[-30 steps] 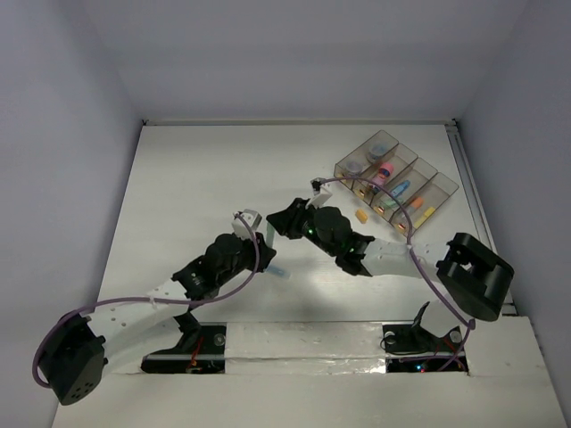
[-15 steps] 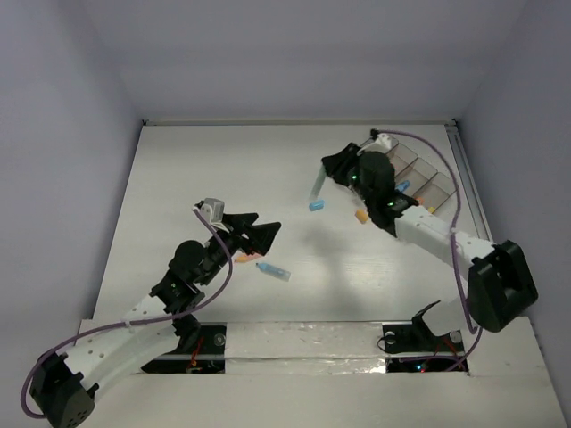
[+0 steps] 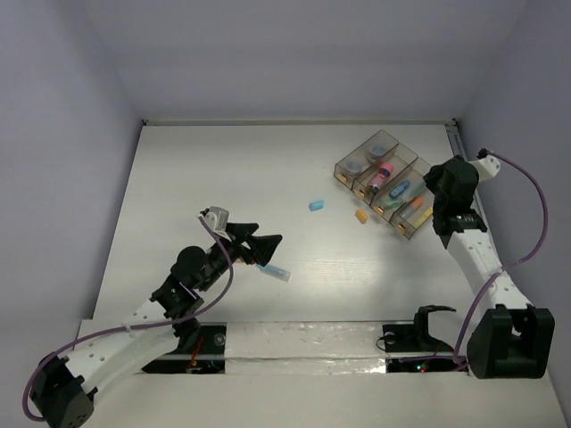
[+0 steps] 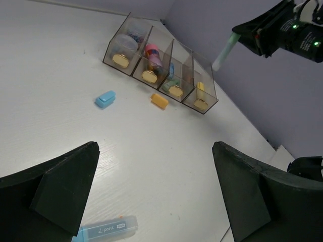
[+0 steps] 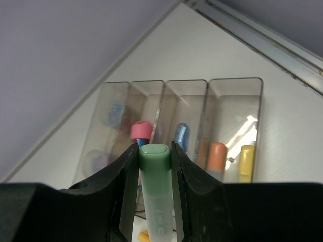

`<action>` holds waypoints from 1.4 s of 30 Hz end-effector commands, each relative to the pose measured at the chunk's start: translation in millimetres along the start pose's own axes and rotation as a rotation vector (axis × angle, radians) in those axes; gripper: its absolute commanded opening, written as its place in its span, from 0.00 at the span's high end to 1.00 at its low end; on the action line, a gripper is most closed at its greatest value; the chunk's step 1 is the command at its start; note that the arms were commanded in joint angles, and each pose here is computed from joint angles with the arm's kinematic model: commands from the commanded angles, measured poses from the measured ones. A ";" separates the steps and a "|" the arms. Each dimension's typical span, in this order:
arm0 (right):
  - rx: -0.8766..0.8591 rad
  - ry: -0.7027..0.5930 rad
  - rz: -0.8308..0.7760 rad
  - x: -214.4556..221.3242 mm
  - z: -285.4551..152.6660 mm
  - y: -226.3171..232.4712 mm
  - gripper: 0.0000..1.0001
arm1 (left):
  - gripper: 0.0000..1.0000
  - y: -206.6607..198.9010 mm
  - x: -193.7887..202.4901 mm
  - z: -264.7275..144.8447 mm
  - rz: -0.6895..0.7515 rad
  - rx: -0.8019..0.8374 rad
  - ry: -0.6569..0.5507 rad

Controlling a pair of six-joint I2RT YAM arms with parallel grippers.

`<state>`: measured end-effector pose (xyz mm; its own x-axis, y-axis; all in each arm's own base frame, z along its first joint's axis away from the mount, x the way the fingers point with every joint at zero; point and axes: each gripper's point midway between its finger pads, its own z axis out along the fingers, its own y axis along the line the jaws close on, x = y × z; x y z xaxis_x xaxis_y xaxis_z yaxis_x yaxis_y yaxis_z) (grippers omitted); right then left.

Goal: Sort the stationery into containers
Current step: Place the pen in the storage box, then pick up the pen from the center of the board.

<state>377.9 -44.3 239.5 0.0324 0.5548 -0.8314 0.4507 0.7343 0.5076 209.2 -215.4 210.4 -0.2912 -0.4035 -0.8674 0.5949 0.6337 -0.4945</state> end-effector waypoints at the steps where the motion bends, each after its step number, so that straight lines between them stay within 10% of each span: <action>1: 0.087 0.049 -0.054 15.2 8.7 -28.9 1.00 | 0.06 -8.6 -12.9 -4.5 0.010 0.041 -0.054; 14: 0.227 0.132 -0.076 43.9 40.6 -74.4 0.89 | 0.06 -6.2 -15.7 -7.3 0.007 0.025 -0.067; 19: 0.184 0.153 -0.080 42.5 40.3 -66.6 0.19 | 0.05 -3.7 -12.0 -5.2 0.009 0.016 -0.053; 22: 0.089 0.165 -0.092 35.1 34.1 -47.0 0.11 | 0.05 -3.5 -11.6 -5.1 0.010 0.015 -0.051; 29: -0.459 0.394 -0.282 97.3 -31.7 78.4 0.25 | 0.06 9.5 -18.6 -4.8 -0.004 -0.059 -0.094; 34: -0.793 0.685 -0.506 195.3 -116.1 133.0 1.00 | 0.06 16.9 -25.7 -7.9 -0.040 -0.112 -0.127; 39: -1.034 0.883 -0.762 283.4 -198.2 140.7 1.00 | 0.06 22.5 -32.8 -12.1 -0.090 -0.155 -0.163; 42: -1.125 0.919 -0.836 314.2 -226.5 147.6 0.72 | 0.07 31.5 -36.5 -14.8 -0.110 -0.213 -0.178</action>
<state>261.6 302.1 98.6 -0.6406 -0.2816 -0.7144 -0.6489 0.6959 0.3076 221.8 -182.7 216.9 -0.2315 -0.5200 -0.8222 0.4473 0.6937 -0.5646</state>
